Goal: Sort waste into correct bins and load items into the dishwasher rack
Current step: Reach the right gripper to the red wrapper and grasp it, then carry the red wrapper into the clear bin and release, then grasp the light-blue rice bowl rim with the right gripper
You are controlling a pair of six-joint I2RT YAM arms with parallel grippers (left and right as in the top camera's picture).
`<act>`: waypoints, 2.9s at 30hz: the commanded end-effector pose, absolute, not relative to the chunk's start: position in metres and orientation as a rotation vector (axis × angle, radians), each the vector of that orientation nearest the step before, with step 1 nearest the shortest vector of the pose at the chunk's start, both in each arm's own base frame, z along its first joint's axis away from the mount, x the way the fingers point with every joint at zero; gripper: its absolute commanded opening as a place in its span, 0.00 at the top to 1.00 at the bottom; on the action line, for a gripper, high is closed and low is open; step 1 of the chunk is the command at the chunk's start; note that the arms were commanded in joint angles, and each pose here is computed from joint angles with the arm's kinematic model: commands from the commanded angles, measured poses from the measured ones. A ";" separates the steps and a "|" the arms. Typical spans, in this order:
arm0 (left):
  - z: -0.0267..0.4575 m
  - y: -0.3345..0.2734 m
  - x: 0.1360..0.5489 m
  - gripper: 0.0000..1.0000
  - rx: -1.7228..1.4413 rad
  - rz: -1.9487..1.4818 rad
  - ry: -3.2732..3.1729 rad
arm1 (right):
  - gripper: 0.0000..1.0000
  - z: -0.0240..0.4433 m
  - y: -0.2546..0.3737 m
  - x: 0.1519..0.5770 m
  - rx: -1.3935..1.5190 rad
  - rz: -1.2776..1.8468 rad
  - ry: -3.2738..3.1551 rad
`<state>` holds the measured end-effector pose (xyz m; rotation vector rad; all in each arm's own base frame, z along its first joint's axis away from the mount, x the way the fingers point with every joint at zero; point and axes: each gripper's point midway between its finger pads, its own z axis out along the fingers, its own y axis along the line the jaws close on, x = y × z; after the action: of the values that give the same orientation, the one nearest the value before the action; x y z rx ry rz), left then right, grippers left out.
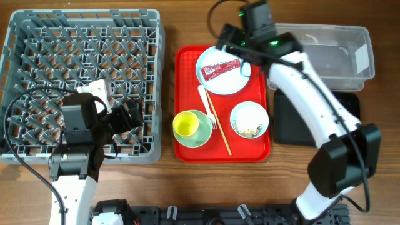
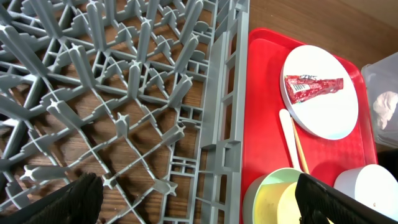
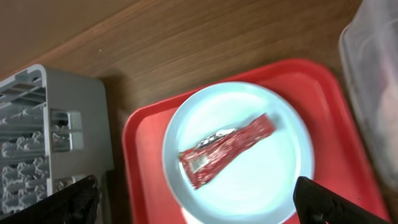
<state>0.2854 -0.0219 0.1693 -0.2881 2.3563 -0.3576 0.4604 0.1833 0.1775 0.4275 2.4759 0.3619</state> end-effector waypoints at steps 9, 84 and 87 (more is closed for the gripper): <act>0.175 -0.025 0.287 0.00 -0.285 -0.375 2.350 | 0.01 0.055 0.191 0.468 0.704 0.157 2.570; 0.173 -0.025 0.285 0.00 -0.288 -0.375 2.360 | 0.10 0.221 0.016 0.370 0.409 0.168 2.691; 0.173 -0.025 0.285 0.00 -0.287 -0.375 2.359 | 0.11 0.218 0.032 0.350 0.323 0.181 2.717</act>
<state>0.2823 -0.0220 0.1663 -0.2959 2.3732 -0.3587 0.3701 0.0118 0.2189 0.4850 2.6855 0.1572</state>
